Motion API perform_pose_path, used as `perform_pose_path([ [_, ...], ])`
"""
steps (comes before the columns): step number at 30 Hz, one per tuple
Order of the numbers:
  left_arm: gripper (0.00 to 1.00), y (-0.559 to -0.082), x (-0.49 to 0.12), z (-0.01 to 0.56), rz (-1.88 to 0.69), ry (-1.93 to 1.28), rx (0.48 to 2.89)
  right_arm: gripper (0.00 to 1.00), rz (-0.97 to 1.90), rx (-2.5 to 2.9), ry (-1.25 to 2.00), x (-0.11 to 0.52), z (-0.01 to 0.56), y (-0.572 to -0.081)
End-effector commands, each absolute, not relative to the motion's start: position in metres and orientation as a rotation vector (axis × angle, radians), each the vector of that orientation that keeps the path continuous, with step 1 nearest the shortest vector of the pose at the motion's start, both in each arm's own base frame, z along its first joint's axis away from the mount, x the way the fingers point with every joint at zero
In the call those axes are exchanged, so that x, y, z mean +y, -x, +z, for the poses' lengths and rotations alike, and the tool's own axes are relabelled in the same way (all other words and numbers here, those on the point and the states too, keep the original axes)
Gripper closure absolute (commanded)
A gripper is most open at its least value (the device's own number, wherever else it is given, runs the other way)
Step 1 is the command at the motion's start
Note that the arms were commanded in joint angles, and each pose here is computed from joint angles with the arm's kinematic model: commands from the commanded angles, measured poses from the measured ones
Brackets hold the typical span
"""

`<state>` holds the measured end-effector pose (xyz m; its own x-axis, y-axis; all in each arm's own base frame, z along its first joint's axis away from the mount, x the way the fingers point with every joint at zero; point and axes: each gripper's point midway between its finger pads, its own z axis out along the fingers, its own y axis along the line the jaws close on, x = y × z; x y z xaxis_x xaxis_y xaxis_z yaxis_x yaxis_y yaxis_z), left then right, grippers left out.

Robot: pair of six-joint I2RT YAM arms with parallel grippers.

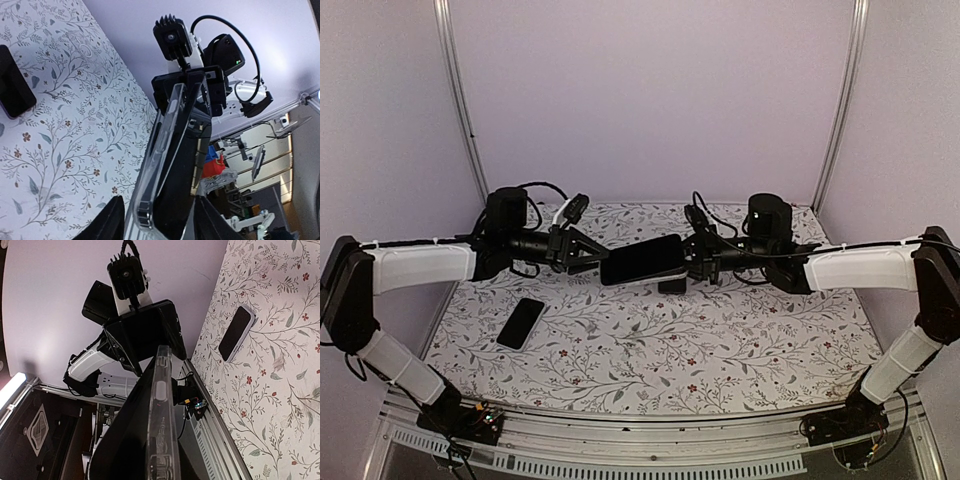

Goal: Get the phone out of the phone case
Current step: Pass from the left arm to the right, then remove the phone case from the phone.

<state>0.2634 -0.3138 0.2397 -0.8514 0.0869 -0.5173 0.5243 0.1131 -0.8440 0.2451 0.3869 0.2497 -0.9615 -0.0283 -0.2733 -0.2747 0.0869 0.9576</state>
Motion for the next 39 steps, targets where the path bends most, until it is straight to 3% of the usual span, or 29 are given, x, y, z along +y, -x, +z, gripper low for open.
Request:
perform_pose_path([
  [1,0.44,-0.278,-0.304,0.242,-1.644,-0.598,2.075,1.00,2.025,2.097,0.358,0.385,0.265,-0.244],
  [8,0.19,-0.290,-0.296,0.249,-1.480,-0.631,2.093,1.00,2.028,2.105,0.354,0.377,0.262,-0.243],
  [13,0.09,-0.299,-0.291,0.256,-1.343,-0.669,2.071,1.00,2.027,2.108,0.351,0.373,0.261,-0.243],
  [25,0.06,-0.307,-0.282,0.292,-1.070,-0.813,1.927,1.00,2.034,2.115,0.366,0.373,0.258,-0.241],
  [32,0.06,-0.282,-0.304,0.309,-0.943,-0.990,1.777,1.00,2.037,2.127,0.371,0.373,0.254,-0.240],
  [39,0.06,-0.258,-0.335,0.291,-0.782,-1.166,1.724,1.00,2.039,2.131,0.385,0.375,0.254,-0.241],
])
